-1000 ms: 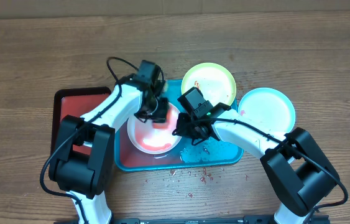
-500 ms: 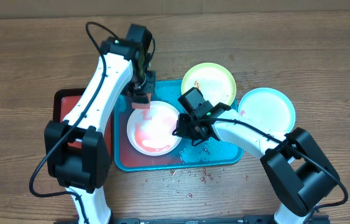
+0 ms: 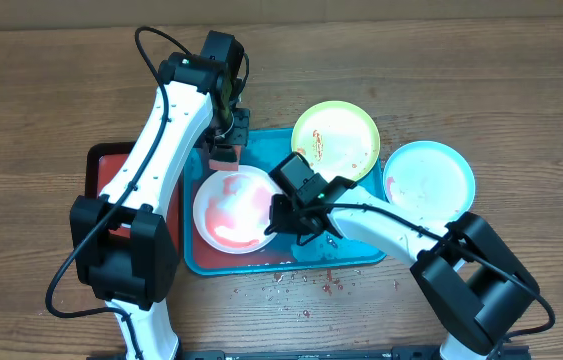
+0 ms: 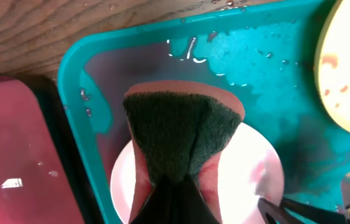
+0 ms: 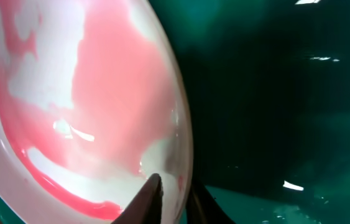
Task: Clean dirty plates on tray and stack at the side
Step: 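Raise the sponge with the left gripper and lift the white plate rim with the right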
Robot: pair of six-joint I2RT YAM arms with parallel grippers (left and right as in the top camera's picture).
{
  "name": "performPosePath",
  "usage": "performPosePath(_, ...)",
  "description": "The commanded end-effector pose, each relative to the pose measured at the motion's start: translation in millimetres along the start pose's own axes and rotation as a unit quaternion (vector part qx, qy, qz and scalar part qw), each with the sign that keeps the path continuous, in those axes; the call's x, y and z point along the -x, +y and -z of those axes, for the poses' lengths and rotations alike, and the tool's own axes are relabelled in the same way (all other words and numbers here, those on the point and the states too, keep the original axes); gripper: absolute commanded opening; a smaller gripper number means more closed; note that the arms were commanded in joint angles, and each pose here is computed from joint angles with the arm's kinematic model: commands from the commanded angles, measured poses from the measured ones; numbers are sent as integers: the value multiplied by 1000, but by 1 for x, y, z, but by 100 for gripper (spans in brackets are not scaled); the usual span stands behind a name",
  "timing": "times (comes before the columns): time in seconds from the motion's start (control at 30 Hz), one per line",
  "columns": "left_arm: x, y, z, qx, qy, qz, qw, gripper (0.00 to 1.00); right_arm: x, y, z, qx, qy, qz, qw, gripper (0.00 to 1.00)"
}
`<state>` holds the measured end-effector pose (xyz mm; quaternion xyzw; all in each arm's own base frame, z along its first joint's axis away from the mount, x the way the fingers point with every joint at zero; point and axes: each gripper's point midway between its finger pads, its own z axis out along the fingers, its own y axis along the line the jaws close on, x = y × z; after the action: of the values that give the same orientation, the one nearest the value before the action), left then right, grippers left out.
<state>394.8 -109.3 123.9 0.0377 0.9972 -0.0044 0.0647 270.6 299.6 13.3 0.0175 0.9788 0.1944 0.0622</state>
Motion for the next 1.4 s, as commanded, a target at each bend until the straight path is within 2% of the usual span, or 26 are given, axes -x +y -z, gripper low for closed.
performPosePath(0.0,7,8,8,15,-14,-7,1000,4,6,2,4,2,-8,-4,1000,6)
performPosePath(0.27,7,7,7,14,-14,-6,1000,4,5,7,33,21,7,27,999,4)
performPosePath(0.4,7,7,7,13,-14,-3,1000,4,17,-1,69,-9,-47,38,998,4)
performPosePath(0.53,7,7,7,12,-14,10,1000,4,28,-29,112,-106,-134,47,984,4)
performPosePath(0.7,6,4,7,4,-13,11,1000,4,31,-50,148,-213,-218,76,949,4)
performPosePath(0.9,5,3,6,3,-10,11,1000,4,32,-63,179,-310,-310,85,895,4)
performPosePath(1.37,5,3,6,4,-10,10,1000,4,27,-35,249,-406,-487,177,753,4)
